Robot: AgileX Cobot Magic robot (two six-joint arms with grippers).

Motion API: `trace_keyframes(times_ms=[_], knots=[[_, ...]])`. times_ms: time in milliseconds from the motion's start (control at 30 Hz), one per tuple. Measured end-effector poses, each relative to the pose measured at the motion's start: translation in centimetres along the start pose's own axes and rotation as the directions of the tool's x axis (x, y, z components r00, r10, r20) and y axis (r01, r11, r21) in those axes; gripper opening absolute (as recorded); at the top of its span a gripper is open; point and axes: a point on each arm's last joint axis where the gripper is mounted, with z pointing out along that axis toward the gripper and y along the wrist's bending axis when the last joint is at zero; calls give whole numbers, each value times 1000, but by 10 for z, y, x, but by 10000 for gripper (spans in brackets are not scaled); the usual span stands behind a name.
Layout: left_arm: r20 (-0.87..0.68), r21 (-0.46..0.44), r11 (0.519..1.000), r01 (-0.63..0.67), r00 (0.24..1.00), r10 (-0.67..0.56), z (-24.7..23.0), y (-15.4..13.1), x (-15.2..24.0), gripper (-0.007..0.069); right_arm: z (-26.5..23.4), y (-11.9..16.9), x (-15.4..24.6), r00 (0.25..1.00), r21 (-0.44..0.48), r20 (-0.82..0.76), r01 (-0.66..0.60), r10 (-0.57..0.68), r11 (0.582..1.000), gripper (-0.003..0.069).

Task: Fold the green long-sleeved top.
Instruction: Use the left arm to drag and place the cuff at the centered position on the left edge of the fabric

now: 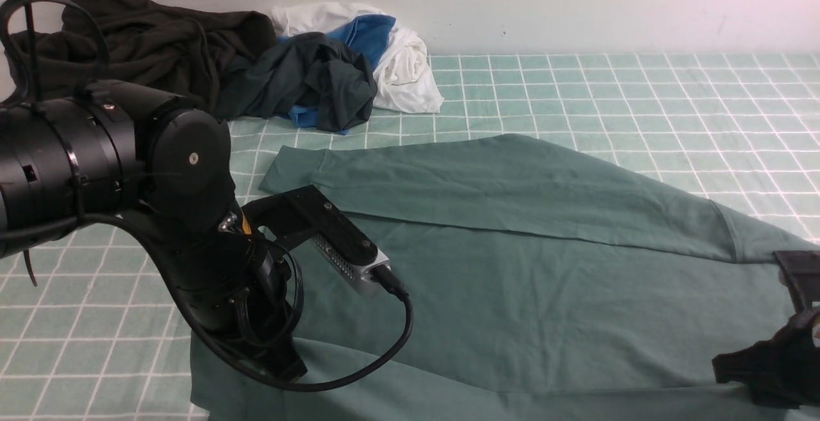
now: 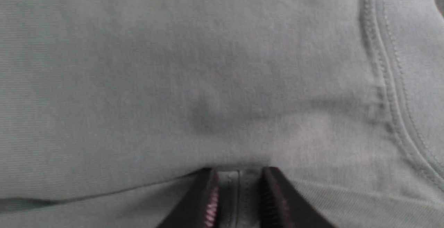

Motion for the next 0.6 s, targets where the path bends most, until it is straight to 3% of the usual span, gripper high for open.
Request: trace_keyframes(times_ms=[167, 367, 600], knots=[[4, -2, 1000, 0, 1000, 0, 0, 0, 0, -3, -7, -3, -1, 1000, 20, -1, 13, -13, 1000, 6], [50, -24, 1000, -4, 999, 5, -11, 5, -14, -3, -43, -15, 0, 999, 98, 20, 26, -28, 995, 0], [135, -69, 997, 32, 991, -23, -21, 42, -65, 6, -63, -21, 1, 996, 121, 91, 6, -17, 993, 0]])
